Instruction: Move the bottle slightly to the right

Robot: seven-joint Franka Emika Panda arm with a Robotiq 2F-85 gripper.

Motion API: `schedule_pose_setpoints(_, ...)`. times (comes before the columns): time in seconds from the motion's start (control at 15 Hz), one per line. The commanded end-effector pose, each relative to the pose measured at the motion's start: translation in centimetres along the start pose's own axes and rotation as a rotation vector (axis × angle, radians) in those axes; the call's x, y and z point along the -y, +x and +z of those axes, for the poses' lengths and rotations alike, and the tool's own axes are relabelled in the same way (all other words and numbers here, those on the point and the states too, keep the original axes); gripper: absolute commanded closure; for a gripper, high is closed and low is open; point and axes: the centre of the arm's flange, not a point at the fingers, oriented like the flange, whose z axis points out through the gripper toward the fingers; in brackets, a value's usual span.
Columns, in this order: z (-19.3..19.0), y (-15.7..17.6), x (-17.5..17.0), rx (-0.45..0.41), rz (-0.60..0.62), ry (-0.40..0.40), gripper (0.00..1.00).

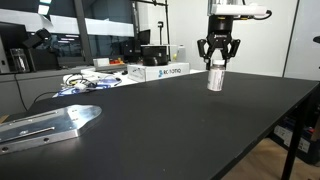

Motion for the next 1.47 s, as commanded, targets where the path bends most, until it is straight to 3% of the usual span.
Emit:
schedule_pose_setpoints(0.0,0.0,0.0,0.0,0.001,0.0,-0.001,0.45)
schedule_pose_setpoints(0.4,0.0,0.0,0.0,0.001,-0.001,-0.001,0.45)
schedule_pose_setpoints(0.47,0.0,0.0,0.0,0.001,-0.001,-0.001,0.7)
schedule_pose_setpoints(0.67,-0.1,3.5,-0.4,0.016,0.062,-0.013,0.7)
schedule_pose_setpoints(1.2,-5.3,16.1,-9.1,-0.009,0.439,0.068,0.7)
schedule_pose_setpoints(1.4,-5.7,17.8,-12.9,-0.069,0.595,0.059,0.7)
